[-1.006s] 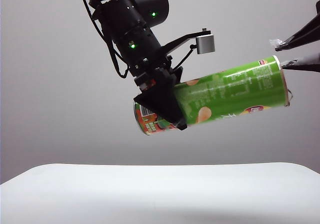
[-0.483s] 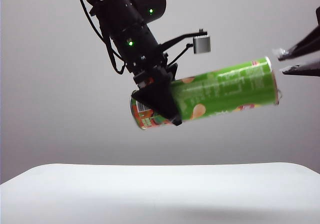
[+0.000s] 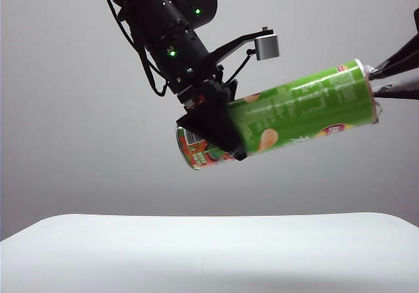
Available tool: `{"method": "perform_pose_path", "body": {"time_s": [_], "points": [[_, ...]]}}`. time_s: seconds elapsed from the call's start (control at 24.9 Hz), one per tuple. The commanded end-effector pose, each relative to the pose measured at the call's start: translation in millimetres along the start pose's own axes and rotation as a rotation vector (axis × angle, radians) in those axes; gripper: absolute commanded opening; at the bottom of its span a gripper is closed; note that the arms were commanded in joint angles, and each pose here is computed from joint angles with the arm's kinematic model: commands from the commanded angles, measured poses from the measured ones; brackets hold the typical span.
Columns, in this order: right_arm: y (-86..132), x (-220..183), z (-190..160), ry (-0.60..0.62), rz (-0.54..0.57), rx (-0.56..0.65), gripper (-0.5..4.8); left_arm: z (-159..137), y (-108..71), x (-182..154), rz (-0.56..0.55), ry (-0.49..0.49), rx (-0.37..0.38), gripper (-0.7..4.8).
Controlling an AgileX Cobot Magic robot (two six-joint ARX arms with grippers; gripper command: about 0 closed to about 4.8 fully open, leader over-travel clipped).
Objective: Pick up the green tub of chips from the desk, pull out the transparent container with the chips inside partially, and then place the chips back on the desk.
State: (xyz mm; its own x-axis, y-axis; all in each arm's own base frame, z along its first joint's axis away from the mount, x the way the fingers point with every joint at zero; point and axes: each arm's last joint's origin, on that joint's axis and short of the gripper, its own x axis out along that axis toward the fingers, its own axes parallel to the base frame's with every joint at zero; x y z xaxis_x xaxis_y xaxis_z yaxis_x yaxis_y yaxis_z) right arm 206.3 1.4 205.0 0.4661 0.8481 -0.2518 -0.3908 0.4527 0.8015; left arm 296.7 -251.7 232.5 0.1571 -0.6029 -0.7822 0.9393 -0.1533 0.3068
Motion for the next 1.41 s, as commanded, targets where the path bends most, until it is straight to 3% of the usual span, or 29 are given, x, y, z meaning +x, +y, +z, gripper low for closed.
{"method": "perform_pose_path", "body": {"time_s": [0.04,0.28,0.6,1.41], "points": [[2,0,2,-0.008,0.006,-0.028,0.94,8,0.8,-1,0.013,-0.042,0.022,2.68],[2,0,3,-0.008,0.009,-0.025,0.95,9,1.7,2,0.028,-0.044,0.032,2.69],[2,0,2,-0.006,0.011,-0.022,1.15,-3,0.3,10,0.019,0.084,0.0,2.73],[0,0,2,-0.029,-0.053,-0.042,1.13,5,6.3,9,0.039,-0.035,0.026,2.73]]}}
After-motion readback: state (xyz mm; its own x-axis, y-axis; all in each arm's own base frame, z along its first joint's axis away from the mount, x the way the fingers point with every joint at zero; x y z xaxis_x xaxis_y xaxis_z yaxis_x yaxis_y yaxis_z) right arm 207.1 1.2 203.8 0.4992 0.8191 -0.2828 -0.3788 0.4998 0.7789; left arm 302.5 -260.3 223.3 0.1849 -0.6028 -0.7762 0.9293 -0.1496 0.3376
